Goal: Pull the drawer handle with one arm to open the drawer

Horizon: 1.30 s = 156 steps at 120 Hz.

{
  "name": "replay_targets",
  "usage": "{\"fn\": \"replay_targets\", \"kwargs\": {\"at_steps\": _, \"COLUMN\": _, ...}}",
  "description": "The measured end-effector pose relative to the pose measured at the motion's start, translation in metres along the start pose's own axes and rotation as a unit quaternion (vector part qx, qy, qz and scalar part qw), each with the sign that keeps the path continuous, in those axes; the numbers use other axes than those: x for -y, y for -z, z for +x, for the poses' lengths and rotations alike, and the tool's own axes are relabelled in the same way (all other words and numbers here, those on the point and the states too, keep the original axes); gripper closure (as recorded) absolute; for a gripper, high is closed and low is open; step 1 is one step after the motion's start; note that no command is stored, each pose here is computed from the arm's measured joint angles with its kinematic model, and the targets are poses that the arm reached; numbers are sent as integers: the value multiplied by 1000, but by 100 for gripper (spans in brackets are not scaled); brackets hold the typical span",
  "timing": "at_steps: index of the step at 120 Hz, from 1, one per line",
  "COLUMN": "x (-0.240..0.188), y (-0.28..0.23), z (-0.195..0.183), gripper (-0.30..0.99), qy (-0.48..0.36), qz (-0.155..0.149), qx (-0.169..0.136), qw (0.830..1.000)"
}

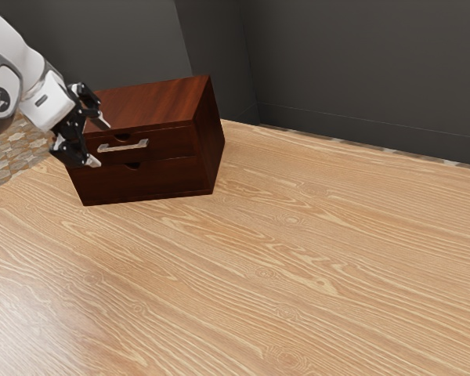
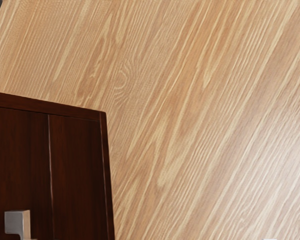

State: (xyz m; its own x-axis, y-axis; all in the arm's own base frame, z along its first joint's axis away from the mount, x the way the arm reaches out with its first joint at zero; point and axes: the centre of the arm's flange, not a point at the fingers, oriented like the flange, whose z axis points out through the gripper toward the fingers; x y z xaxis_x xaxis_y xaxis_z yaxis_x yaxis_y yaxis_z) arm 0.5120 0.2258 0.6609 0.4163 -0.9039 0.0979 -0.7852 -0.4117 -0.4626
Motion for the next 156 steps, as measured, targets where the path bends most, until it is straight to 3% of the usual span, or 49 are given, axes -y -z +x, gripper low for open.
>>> {"fn": "replay_targets", "kwargs": {"at_steps": 33, "x": 6, "y": -28, "z": -38, "gripper": 18, "qy": 45, "qz": -11, "qx": 15, "qw": 999}}
{"fn": "replay_targets", "kwargs": {"at_steps": 69, "x": 14, "y": -56, "z": -28, "gripper": 38, "qy": 44, "qz": -11, "qx": 19, "qw": 999}}
{"fn": "replay_targets", "kwargs": {"at_steps": 100, "x": 34, "y": -68, "z": -20, "gripper": 39, "qy": 36, "qz": 16, "qx": 30, "qw": 999}}
{"fn": "replay_targets", "kwargs": {"at_steps": 133, "x": 42, "y": -68, "z": -65, "gripper": 41, "qy": 56, "qz": 28, "qx": 61, "qw": 996}}
{"fn": "replay_targets", "kwargs": {"at_steps": 156, "x": 55, "y": -96, "z": -45, "gripper": 42, "qy": 41, "qz": 28, "qx": 63, "qw": 997}}
